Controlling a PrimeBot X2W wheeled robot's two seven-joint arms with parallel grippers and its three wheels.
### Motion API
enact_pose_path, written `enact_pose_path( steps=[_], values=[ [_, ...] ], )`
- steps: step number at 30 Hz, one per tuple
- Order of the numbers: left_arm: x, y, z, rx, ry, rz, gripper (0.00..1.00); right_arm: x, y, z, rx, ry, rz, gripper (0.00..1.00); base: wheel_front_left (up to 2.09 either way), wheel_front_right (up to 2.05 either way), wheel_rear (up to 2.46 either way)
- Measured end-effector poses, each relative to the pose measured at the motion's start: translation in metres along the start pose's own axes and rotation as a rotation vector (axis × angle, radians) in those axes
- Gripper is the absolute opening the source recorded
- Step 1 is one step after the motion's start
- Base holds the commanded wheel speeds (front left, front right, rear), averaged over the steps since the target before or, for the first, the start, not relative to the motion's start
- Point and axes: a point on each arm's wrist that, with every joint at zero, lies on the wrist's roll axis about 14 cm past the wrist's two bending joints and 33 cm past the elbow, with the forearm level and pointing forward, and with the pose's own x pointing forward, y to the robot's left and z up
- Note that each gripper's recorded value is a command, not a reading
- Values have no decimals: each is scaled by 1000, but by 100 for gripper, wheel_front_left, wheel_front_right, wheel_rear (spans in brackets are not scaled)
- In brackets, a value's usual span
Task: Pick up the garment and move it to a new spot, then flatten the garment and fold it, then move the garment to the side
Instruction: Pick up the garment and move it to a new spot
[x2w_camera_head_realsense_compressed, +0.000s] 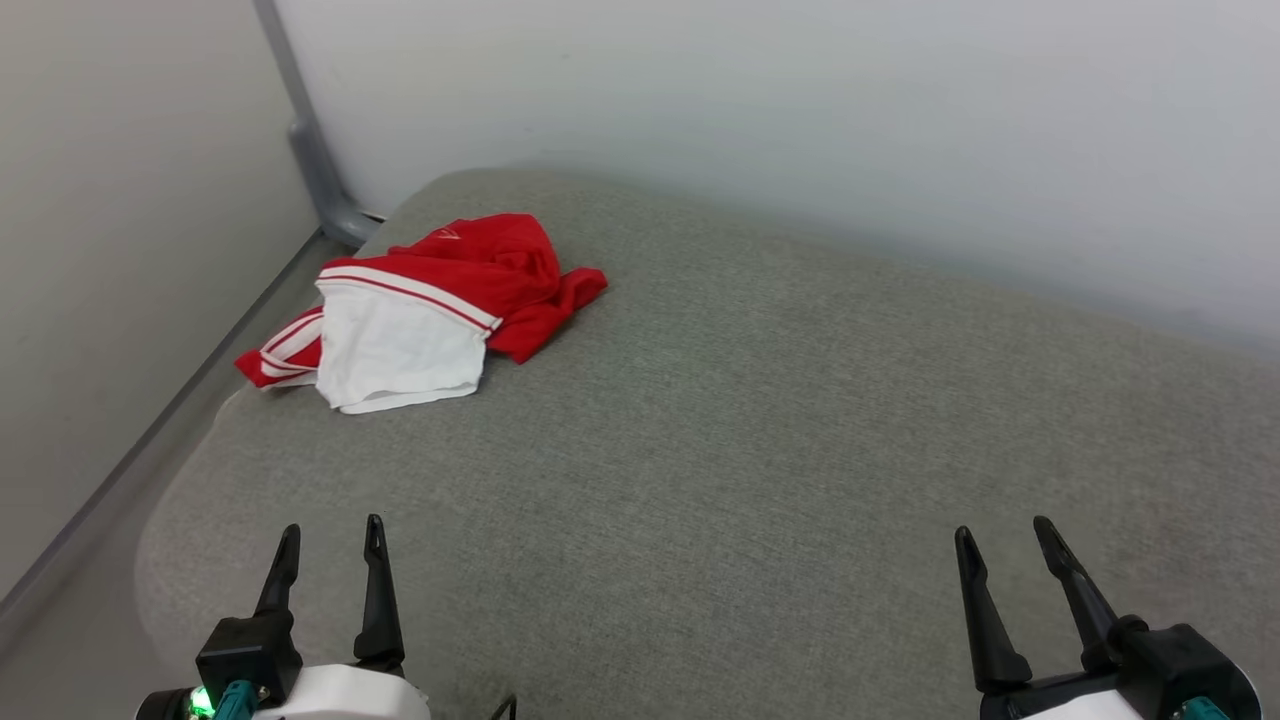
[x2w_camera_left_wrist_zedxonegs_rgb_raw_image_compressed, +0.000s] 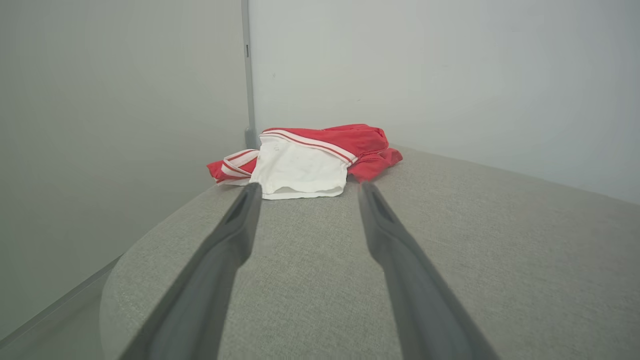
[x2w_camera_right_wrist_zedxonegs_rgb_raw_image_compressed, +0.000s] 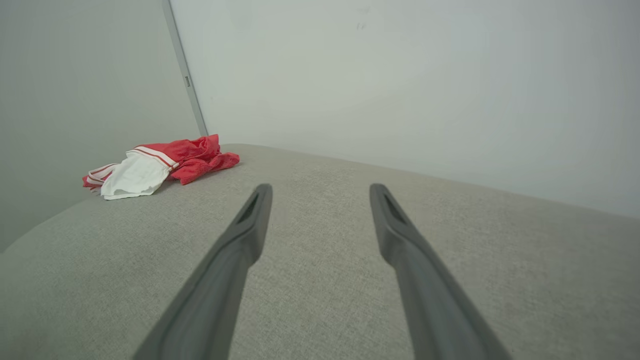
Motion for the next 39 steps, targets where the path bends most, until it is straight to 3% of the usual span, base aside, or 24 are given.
enact_pose_path(
  steps=[10,21,34,39],
  values=[
    [-17,32,1,10,4,96,100,16,33,-8,13,19,109,100,0,0,0],
    [-15,41,-2,-44,10,118,100,16,33,-11,12,27,112,100,0,0,0],
    [99,40,78,13,-203,19,100,33,6,-22,-41,29,62,100,0,0,0],
    [154,30,82,-6,-190,-30,100,39,-18,-28,-68,29,8,100,0,0,0]
  ],
)
